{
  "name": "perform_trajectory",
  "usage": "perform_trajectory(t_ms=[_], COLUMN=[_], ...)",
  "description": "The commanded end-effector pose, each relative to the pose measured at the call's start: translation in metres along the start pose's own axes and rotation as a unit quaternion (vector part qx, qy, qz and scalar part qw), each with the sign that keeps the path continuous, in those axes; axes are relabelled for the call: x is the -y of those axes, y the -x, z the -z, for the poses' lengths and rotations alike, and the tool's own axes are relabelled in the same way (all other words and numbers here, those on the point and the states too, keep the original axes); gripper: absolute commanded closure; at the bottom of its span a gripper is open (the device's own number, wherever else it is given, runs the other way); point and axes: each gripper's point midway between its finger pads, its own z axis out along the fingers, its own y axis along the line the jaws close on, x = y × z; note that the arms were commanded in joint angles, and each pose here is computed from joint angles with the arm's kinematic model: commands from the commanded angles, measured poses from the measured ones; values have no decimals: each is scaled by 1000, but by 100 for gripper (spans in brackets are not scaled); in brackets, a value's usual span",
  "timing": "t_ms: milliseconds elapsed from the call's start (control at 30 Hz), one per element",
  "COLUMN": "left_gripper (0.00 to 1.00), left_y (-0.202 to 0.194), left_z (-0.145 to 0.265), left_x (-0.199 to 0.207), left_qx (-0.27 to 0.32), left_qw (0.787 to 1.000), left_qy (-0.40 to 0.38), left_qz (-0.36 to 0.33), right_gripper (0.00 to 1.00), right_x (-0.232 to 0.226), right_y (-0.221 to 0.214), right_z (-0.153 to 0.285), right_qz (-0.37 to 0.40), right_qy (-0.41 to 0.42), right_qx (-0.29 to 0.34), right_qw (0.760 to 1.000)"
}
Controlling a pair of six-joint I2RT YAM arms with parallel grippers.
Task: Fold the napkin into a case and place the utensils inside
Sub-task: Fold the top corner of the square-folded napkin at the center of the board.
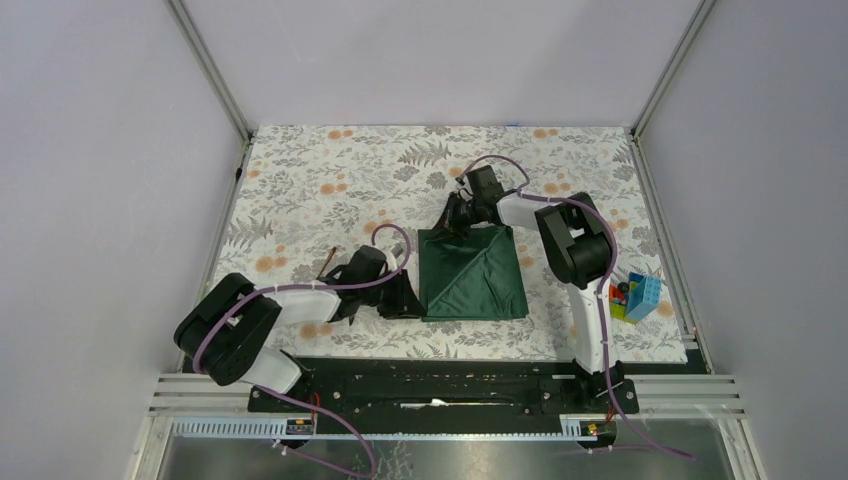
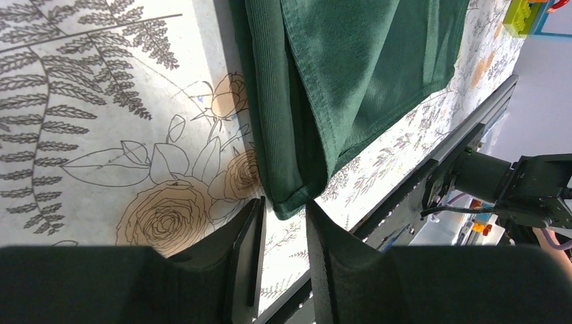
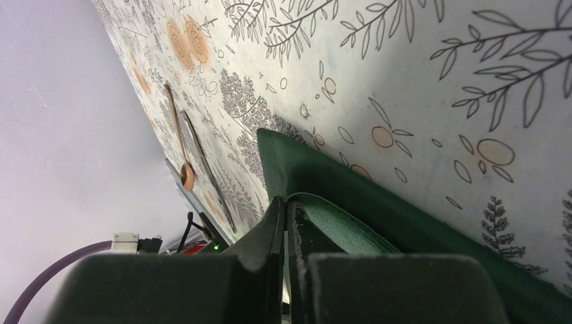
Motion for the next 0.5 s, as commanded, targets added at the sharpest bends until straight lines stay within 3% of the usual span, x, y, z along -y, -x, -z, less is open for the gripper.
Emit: perform_trajectory(t_ms=[0,300,467], left_gripper=[65,59,62], left_y=[-2,-3,0], left_z=[5,15,22], left_x=[-5,-1,1], left_qx=[8,16,25], left_qw=[1000,1000,999], left_qy=[13,11,15], left_qz=[-2,-6,-14], right_gripper=[100,100,99], right_x=[-13,-12,-12], right_y=[1,4,6], right_z=[-5,-8,-8], right_qz=[15,15,15], right_qy=[17,14,13], right_qx=[-6,-3,1], right_qw=[1000,1000,1000])
